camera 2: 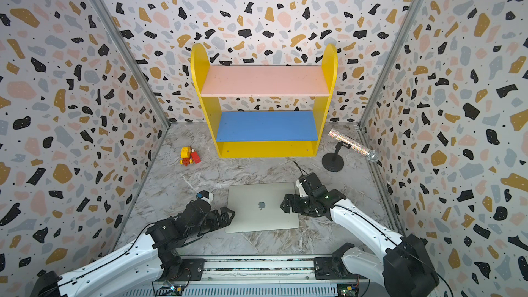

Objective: Close the laptop lid and set it aside
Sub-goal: Close the lid of the laptop, then pick up the laptop from the center of the board.

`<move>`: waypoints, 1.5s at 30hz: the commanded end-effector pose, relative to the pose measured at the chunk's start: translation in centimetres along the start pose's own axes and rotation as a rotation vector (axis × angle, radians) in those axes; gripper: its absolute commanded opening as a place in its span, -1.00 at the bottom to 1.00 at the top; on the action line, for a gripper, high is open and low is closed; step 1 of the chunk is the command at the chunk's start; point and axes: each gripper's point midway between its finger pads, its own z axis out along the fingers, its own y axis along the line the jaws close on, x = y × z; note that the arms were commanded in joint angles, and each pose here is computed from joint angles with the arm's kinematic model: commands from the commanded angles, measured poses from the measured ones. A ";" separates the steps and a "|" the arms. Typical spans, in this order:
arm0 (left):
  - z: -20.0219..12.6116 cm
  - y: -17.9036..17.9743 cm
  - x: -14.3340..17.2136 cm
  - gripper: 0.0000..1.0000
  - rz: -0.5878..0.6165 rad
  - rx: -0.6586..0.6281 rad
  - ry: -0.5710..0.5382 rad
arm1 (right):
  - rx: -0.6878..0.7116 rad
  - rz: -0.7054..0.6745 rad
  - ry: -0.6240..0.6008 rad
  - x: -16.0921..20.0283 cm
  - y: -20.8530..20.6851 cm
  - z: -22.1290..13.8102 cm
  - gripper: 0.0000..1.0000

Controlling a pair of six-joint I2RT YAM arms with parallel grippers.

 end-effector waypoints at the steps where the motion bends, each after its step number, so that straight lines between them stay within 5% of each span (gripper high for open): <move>1: 0.6 -0.9 0.1 1.00 -0.046 0.075 0.035 | -0.117 0.057 -0.022 -0.5 0.8 0.1 0.99; 22: 3.3 0.7 1.3 0.87 -0.124 0.131 0.121 | -0.320 0.188 0.011 0.2 -1.7 3.8 0.85; 36: 4.6 0.0 1.6 0.34 -0.136 0.194 0.162 | -0.424 0.246 0.053 0.1 -0.7 4.4 0.67; 45: 4.0 0.3 0.9 0.27 -0.141 0.196 0.116 | -0.475 0.258 0.050 -0.7 0.6 3.5 0.37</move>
